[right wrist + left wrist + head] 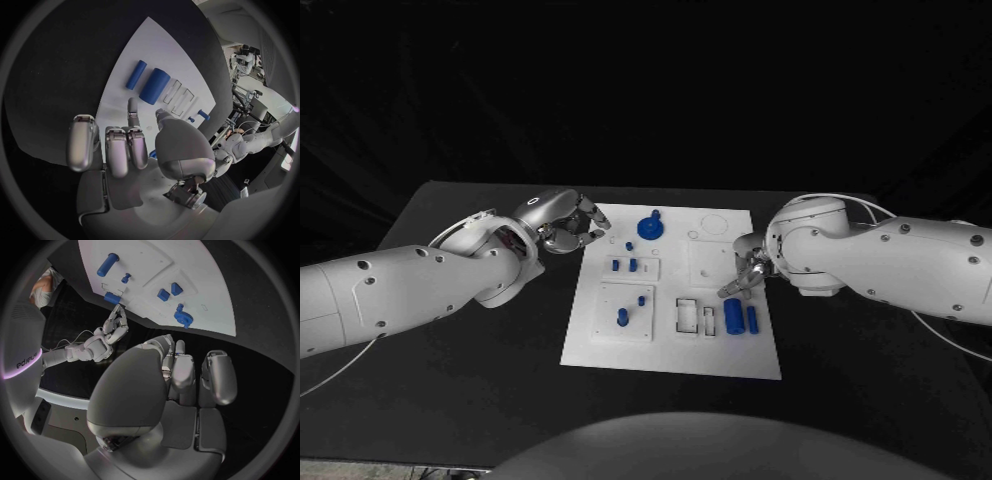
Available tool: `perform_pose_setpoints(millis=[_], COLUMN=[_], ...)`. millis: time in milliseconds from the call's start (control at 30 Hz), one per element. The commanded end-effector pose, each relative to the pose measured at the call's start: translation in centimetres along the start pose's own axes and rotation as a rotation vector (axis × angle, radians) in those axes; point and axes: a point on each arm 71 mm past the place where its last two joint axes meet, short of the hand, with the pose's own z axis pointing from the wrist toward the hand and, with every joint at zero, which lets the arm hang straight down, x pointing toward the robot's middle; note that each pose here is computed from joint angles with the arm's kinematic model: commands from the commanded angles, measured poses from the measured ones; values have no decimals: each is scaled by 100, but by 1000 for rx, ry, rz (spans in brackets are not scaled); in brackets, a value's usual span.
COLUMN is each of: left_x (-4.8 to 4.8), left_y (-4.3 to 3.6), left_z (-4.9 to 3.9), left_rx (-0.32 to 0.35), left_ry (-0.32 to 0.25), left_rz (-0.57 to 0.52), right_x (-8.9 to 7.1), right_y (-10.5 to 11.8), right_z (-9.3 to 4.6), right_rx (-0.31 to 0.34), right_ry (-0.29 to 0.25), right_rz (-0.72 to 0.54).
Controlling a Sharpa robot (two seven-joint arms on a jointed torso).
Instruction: Assemble the parts on the task board
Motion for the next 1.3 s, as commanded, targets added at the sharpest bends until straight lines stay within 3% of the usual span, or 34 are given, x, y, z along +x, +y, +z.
perform_pose_setpoints(millis=[33, 600, 1300], left_x=[21, 30, 39], left_y=[-17, -17, -15], left_z=[4, 6, 4], left_rx=[3, -4, -11], left_ry=[15, 21, 31], left_rz=[-6, -7, -8], right_x=[37, 107, 150], right_y=[1, 42, 53], right_z=[22, 85, 144], right_rx=[12, -4, -1], right_ry=[29, 66, 68], right_rz=[-22, 1, 11])
